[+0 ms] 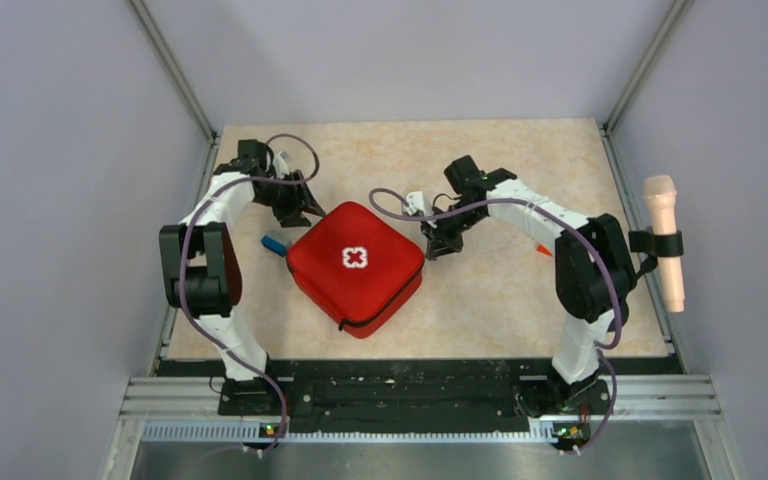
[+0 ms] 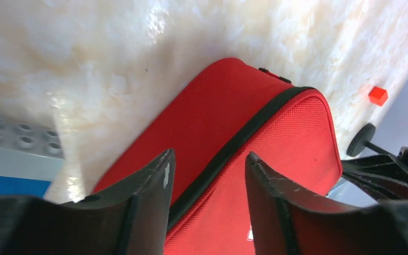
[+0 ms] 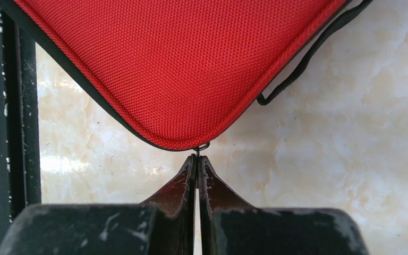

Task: Organize the medicine kit

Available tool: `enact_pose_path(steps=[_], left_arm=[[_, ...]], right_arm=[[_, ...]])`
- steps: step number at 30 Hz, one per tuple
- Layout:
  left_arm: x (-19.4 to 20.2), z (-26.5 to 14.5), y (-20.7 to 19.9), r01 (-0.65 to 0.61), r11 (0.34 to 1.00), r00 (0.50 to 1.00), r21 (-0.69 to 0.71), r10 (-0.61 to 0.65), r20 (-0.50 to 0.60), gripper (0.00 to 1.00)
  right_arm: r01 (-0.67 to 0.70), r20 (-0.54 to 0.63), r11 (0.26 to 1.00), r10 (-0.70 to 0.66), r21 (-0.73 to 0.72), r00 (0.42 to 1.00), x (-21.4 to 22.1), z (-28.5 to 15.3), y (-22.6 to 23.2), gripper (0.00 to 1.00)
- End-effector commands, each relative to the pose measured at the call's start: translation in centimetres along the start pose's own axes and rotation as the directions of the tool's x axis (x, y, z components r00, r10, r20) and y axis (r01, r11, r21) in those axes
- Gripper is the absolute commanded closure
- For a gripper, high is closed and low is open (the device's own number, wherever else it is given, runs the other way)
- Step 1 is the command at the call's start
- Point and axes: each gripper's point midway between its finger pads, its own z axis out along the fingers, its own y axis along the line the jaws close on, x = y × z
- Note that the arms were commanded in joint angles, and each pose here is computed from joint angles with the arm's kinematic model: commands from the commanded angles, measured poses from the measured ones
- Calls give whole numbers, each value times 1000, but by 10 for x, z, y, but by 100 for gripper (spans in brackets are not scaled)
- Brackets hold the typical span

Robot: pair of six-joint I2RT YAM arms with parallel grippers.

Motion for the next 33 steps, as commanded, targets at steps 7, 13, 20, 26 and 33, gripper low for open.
enact_pose_path(steps=[7,13,20,26,33], left_arm=[[-86,-35,-77,-492,808,847,323,359,392,32],[-101,12,-121,-613,654,789,444,481,382,31],[-30,43,-146,-597,513,769,617,586,256,31],[30,57,-139,-571,467,719,675,682,135,35],[59,64,-113,-579,453,658,677,750,61,43]], right_arm=[[272,-46,960,-269,70,962,-29,-5,-48,100],[368,-59,920,-363,136,930,-48,-4,-86,100],[437,-83,885,-429,162,899,-58,-13,-93,100],[442,-94,879,-431,177,897,-56,-13,-94,100],[462,-89,865,-453,196,887,-62,-14,-98,100]])
